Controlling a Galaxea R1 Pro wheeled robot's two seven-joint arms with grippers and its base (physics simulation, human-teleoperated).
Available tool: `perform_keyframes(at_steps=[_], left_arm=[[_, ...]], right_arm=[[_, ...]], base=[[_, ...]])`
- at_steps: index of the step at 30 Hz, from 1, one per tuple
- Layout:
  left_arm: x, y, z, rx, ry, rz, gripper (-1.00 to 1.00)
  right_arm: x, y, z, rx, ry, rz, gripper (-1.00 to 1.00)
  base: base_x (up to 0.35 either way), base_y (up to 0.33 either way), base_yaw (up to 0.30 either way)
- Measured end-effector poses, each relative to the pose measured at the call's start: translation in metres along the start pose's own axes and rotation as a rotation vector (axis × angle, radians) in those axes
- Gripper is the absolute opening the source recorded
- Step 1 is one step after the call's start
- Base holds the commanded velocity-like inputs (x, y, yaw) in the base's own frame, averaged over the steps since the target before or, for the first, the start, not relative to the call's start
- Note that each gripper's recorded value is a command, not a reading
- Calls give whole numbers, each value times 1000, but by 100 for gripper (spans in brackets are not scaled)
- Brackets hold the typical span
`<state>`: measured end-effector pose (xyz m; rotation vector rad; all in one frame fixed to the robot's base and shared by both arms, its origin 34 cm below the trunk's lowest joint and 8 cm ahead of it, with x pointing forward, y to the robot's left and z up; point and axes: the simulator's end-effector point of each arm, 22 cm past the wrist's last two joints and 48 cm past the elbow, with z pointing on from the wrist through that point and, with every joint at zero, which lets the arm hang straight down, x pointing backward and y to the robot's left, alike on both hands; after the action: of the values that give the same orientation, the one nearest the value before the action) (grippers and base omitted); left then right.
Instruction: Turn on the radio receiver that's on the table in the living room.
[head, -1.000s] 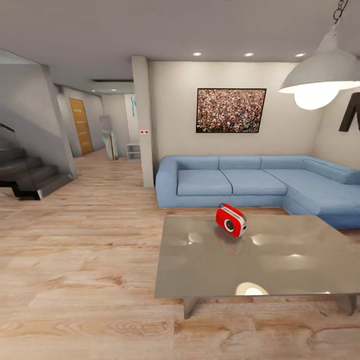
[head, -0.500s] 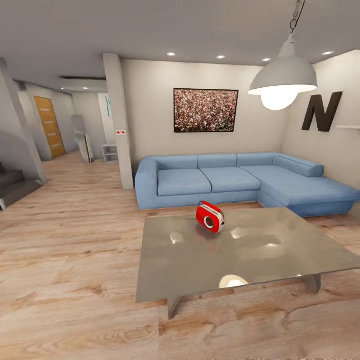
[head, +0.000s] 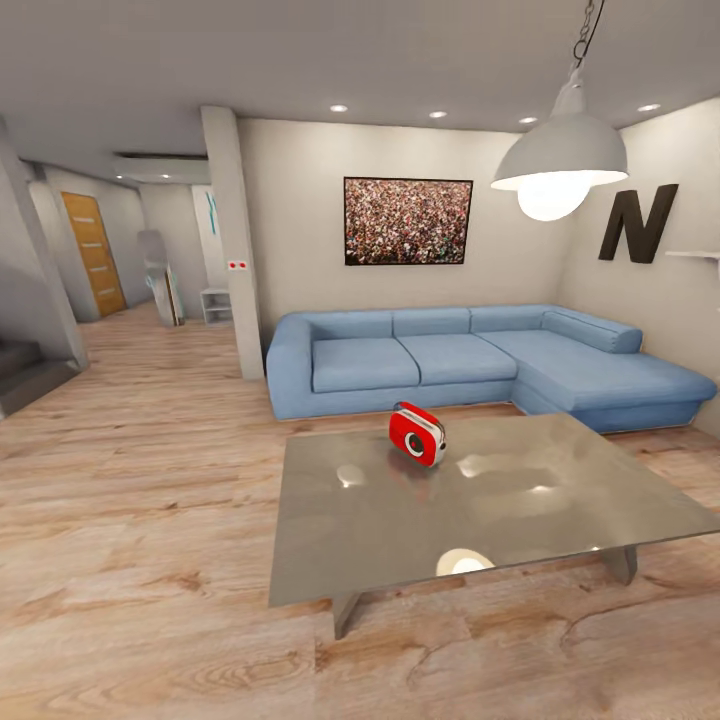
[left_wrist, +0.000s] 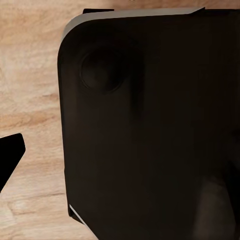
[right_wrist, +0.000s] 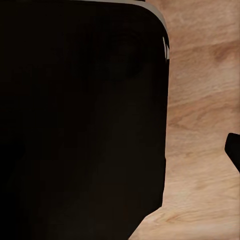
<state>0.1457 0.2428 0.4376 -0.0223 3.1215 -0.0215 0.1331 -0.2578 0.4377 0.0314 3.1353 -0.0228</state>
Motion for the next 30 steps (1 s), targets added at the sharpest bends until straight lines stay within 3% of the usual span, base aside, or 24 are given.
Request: perform_keyframes(at_steps=[30], left_arm=[[0,0,0,0,0,-3,100]], right_arm=[[0,0,0,0,0,0,100]], base=[[299,0,0]])
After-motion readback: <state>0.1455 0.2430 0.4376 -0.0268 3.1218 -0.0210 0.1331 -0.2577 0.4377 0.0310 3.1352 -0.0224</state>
